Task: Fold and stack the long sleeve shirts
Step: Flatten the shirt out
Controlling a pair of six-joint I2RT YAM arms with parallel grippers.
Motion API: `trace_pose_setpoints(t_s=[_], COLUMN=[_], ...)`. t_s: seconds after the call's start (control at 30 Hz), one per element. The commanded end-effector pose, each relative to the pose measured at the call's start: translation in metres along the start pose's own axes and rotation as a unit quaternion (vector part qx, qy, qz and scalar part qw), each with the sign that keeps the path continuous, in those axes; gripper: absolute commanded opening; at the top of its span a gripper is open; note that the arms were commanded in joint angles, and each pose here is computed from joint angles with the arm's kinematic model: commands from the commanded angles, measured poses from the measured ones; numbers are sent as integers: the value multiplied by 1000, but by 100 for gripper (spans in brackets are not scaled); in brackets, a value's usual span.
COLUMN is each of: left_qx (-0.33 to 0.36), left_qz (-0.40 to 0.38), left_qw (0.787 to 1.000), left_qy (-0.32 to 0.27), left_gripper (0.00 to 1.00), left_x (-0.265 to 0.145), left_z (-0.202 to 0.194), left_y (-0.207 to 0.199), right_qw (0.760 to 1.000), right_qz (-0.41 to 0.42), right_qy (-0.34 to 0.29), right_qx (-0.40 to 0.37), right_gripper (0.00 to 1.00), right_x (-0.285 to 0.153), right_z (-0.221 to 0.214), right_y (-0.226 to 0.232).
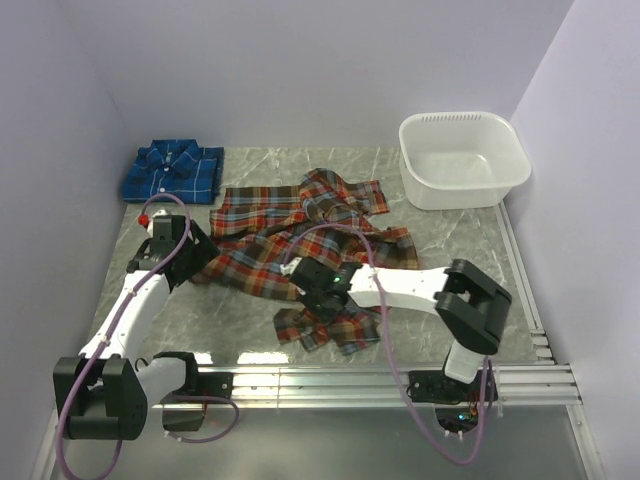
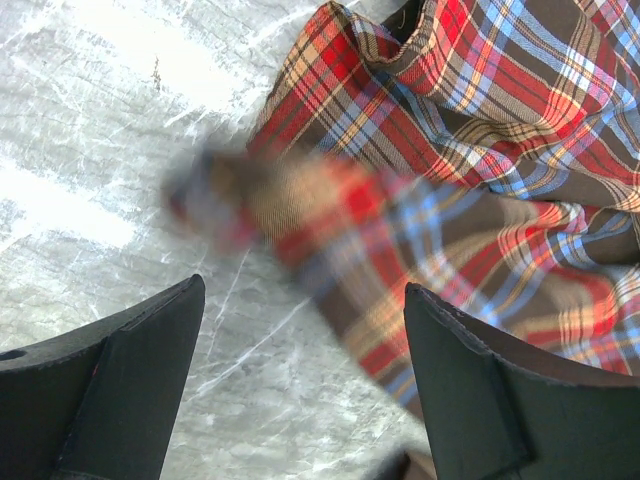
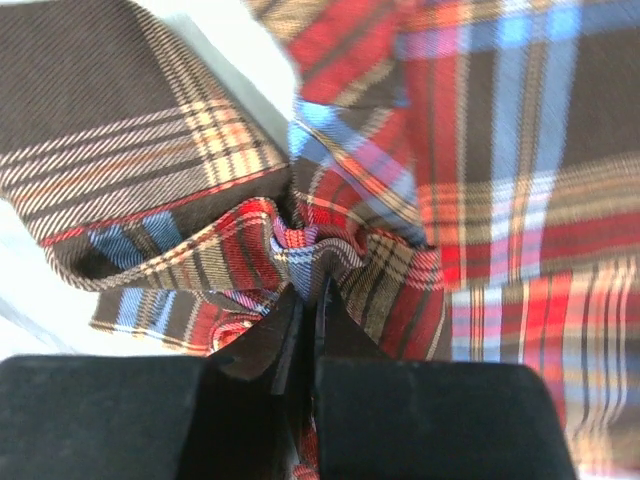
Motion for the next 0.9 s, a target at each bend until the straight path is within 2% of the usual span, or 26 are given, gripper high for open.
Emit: trace_pose_setpoints(t_s=[0.0,0.13,0.33,0.47,0.5,0.53,0.6,0.63,0.77,0.87], left_qx=[-9,-26,-46,-45,-43,-41,-36,-34,-32,-33], left_qz=[-19,-8,-10,-7,-7,-6,-8,-10,-25,-36], left_qw=[1000,1000,999,999,999,999,999,999,998,997], left_qy=[-11,-1,26,27,26,26,26,26,41,52], left_gripper=[87,88,87,87,87,87,88,88,87,84], left_x=[-1,4,12,14,14,14,15,15,19,25], left_z=[8,6,-5,-2,-2,0,3,5,7,9], left_y=[-10,-8,-10,-12,-13,-15,-18,-22,-36,-48], right_qw=[999,997,982,979,979,978,981,982,971,942], right_qz=[-30,-41,-79,-61,-57,-52,-30,-25,-20,-56], right_qy=[20,14,107,122,119,116,88,71,-48,-115], right_qx=[19,58,130,152,158,164,173,176,232,310], right_gripper=[0,0,0,8,12,24,36,47,65,74], right_x=[-40,-61,-64,-67,-68,-70,-78,-81,-105,-115], right_z=[-26,-37,-92,-111,-113,-115,-107,-100,-56,-44], right_y=[-9,-14,-27,-19,-18,-17,-14,-15,-43,-90])
Point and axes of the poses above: each gripper's point midway between its finger pads, its own x axis out along the fingers, its own y axis along the line the jaws close on, z = x × y, the point moved 1 cm from there along -x, back along the fingers, and after that the axes turned 12 degrees about -x, right-handed, at the moved point
